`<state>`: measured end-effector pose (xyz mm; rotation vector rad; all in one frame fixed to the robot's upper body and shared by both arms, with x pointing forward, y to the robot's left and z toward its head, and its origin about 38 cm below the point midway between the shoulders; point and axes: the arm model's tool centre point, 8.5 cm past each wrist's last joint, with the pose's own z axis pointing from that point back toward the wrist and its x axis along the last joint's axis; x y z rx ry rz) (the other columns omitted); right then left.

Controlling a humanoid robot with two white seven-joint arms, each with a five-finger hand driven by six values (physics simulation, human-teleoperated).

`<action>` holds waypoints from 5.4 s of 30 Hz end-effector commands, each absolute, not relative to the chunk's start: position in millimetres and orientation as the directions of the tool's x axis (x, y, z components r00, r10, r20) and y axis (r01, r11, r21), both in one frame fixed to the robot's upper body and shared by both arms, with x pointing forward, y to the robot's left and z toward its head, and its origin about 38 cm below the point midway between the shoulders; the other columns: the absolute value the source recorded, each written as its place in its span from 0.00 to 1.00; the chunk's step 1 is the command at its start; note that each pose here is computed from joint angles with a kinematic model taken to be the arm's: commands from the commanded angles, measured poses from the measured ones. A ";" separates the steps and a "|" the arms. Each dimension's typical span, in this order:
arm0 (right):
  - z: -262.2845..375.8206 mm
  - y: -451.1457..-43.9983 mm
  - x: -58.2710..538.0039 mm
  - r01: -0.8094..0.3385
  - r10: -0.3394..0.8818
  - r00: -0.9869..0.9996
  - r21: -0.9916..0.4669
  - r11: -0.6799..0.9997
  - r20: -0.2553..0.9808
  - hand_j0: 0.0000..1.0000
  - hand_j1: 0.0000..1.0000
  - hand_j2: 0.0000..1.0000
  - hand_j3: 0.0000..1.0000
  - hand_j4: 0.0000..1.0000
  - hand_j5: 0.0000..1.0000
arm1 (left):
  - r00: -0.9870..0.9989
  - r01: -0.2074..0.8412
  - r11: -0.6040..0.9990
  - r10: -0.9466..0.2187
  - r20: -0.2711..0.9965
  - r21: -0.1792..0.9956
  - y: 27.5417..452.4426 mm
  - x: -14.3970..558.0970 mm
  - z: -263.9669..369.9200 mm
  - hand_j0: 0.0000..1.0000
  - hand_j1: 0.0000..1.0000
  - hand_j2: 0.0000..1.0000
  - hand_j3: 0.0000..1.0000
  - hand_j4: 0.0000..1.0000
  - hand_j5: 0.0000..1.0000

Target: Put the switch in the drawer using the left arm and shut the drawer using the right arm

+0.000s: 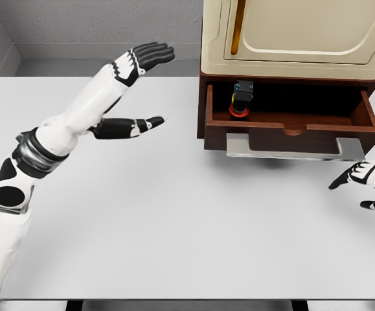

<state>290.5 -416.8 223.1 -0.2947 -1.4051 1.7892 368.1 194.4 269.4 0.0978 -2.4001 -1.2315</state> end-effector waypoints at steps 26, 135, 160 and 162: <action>220.8 -415.1 290.1 -0.465 0.712 -0.635 -0.885 -0.041 0.301 0.71 0.71 0.71 0.71 0.71 0.71 | -0.422 0.369 0.614 -0.559 0.714 0.698 409.3 374.9 132.5 1.00 1.00 1.00 1.00 1.00 1.00; 225.6 -400.9 316.6 -0.361 0.699 -0.692 -0.926 -0.115 0.182 0.63 0.63 0.63 0.63 0.63 0.63 | -0.410 0.375 0.618 -0.558 0.721 0.691 409.5 370.5 126.6 1.00 1.00 1.00 1.00 1.00 1.00; 209.8 -359.7 331.1 -0.290 0.644 -0.742 -0.955 -0.057 0.187 0.70 0.70 0.70 0.70 0.70 0.70 | -0.402 0.379 0.570 -0.609 0.684 0.729 417.8 370.6 129.7 1.00 1.00 1.00 1.00 1.00 1.00; 207.8 -360.9 336.2 -0.283 0.654 -0.733 -0.958 -0.046 0.185 0.70 0.70 0.70 0.70 0.70 0.70 | -0.399 0.380 0.572 -0.608 0.686 0.727 418.1 370.2 128.8 1.00 1.00 1.00 1.00 1.00 1.00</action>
